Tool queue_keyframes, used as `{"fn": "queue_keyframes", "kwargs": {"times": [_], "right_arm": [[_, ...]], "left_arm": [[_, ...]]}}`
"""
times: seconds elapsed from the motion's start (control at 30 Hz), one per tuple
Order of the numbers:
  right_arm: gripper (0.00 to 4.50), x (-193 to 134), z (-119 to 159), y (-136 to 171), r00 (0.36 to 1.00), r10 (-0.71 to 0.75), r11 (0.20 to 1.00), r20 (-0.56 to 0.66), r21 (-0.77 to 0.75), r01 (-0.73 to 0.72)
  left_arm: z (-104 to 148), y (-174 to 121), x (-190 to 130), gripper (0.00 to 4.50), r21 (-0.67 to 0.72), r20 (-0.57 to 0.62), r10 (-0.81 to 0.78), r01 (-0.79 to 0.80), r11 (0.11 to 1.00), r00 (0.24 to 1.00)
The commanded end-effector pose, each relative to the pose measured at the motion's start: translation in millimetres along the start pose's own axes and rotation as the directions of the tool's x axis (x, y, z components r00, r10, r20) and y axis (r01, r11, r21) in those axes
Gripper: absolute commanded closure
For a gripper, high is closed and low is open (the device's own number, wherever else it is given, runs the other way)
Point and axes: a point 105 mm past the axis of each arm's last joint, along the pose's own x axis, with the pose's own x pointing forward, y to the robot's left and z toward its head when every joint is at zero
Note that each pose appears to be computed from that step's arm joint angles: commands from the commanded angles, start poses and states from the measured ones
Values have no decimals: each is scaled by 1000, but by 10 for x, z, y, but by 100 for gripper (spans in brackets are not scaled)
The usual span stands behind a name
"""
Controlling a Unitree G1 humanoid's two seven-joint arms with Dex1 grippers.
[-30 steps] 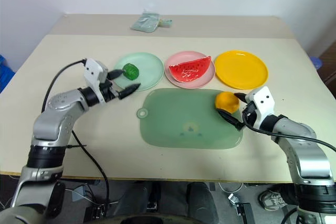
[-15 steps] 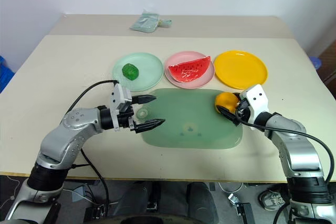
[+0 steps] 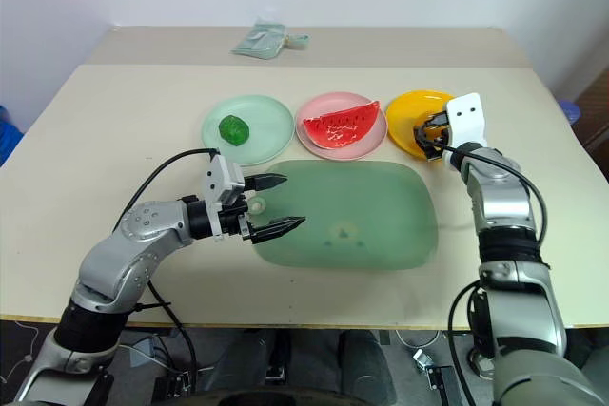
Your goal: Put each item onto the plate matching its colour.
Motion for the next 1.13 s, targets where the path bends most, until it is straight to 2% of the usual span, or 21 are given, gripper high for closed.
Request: {"fn": "queue_keyframes", "kwargs": {"times": [0.03, 0.17, 0.33, 0.47, 0.6, 0.73, 0.8, 1.13], "right_arm": [[6, 37, 243, -93, 995, -26, 1000, 97, -14, 28], [6, -90, 421, -191, 977, -13, 998, 215, -50, 24], [6, -440, 429, -323, 956, 72, 994, 284, -104, -44], [6, -794, 216, -409, 957, 171, 982, 233, -122, -145], [6, -1060, 10, -326, 940, 307, 950, 147, -105, -294], [6, -1085, -75, -245, 925, 369, 926, 94, -117, -358], [6, -1062, -90, -230, 922, 378, 923, 86, -116, -368], [6, -904, -72, -109, 908, 408, 911, 92, -114, -397]], "left_arm": [[108, -43, -6, 0, 37, 39, 12, -14, 999, 999], [111, 24, -77, 0, 42, 44, 70, -72, 997, 997], [96, 317, -318, 0, 57, 37, 227, -229, 972, 973], [-19, 640, -769, 0, 88, -4, 430, -428, 900, 903], [-210, 830, -1318, 0, 48, -57, 601, -599, 799, 797], [-395, 847, -1653, 0, 83, -128, 668, -663, 744, 733], [-437, 848, -1718, 0, 82, -136, 686, -682, 727, 715], [-533, 782, -1695, 0, 69, -131, 726, -724, 686, 675]]}}
